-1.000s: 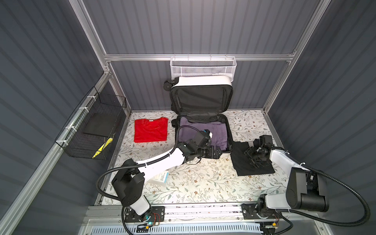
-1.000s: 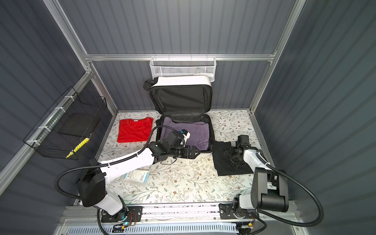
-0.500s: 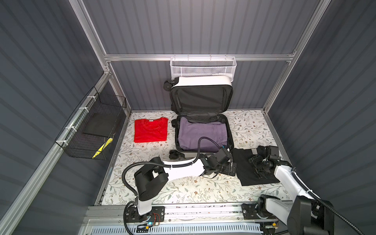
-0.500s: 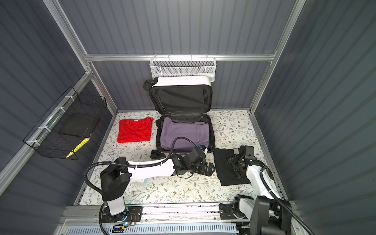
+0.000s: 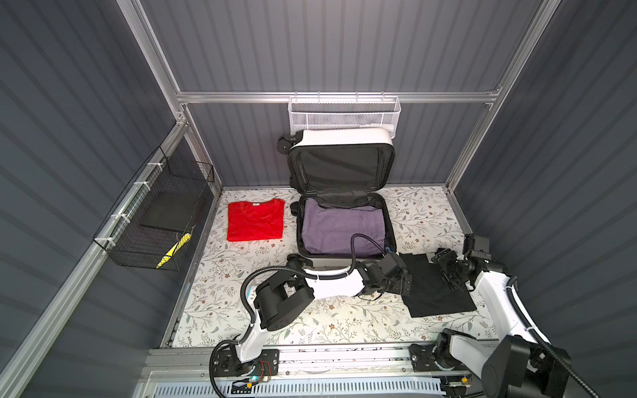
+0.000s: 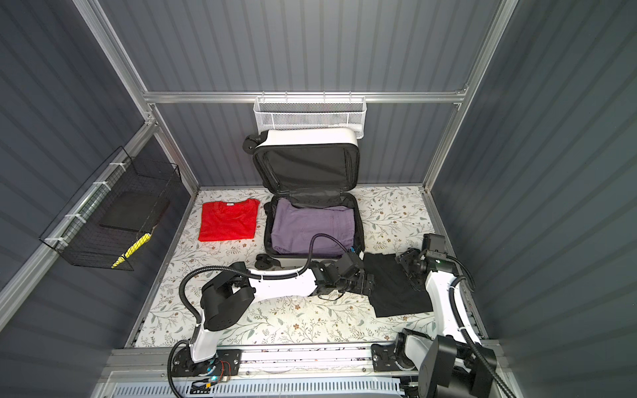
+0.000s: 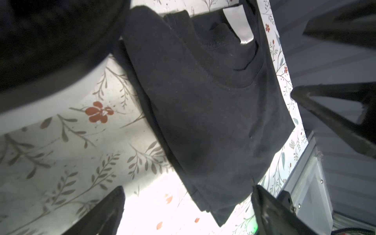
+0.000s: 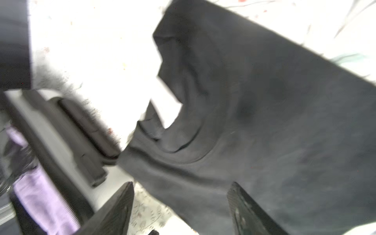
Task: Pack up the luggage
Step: 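Reach the left gripper to the black T-shirt's collar edge and grasp it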
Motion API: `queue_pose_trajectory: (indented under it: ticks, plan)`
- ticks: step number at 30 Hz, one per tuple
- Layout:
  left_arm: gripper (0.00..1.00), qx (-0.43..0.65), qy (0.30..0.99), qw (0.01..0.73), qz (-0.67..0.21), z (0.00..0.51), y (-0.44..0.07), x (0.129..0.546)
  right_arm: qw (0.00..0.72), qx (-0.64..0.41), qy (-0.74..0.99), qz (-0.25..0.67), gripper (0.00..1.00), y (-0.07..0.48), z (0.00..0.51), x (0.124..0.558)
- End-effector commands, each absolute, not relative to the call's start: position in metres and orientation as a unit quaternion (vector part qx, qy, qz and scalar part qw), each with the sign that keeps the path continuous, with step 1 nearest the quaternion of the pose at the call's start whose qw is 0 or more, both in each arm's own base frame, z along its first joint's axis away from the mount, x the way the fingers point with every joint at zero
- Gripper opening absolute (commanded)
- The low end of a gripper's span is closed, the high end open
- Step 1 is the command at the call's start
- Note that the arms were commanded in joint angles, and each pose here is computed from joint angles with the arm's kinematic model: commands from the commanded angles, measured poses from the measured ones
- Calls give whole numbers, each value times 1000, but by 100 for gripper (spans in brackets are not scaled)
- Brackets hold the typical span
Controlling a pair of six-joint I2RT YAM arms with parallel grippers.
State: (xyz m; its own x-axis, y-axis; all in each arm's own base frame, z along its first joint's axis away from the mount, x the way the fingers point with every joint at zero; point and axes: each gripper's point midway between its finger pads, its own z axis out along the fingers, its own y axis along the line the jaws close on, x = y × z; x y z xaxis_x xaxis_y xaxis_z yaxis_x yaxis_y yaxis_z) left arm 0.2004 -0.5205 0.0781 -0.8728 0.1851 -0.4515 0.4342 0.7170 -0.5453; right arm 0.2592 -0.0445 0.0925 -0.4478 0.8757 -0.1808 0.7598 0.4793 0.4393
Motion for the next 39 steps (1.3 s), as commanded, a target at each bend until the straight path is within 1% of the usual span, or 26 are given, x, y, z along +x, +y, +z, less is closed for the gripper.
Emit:
queue_pose_trajectory:
  ticks: [1,10,23,29,32,35,39]
  plan:
    - [96,154,905,195,-346,78,-533,207,156,497,840,149,75,-47,72,249]
    - [89,151,909,194,-338,56,-542,206,120,528,823,171,75,-47,42,242]
    - [85,153,911,194,-330,31,-555,207,104,547,811,180,75,-43,27,235]
    - [80,156,903,197,-348,29,-567,208,100,550,810,179,75,-43,23,234]
    - [73,157,897,199,-361,31,-574,208,97,551,810,179,75,-43,21,232]
    - [62,162,892,204,-368,35,-578,209,98,550,809,180,75,-43,21,233]
    - [39,178,885,217,-371,46,-582,212,107,542,813,185,75,-45,30,240]
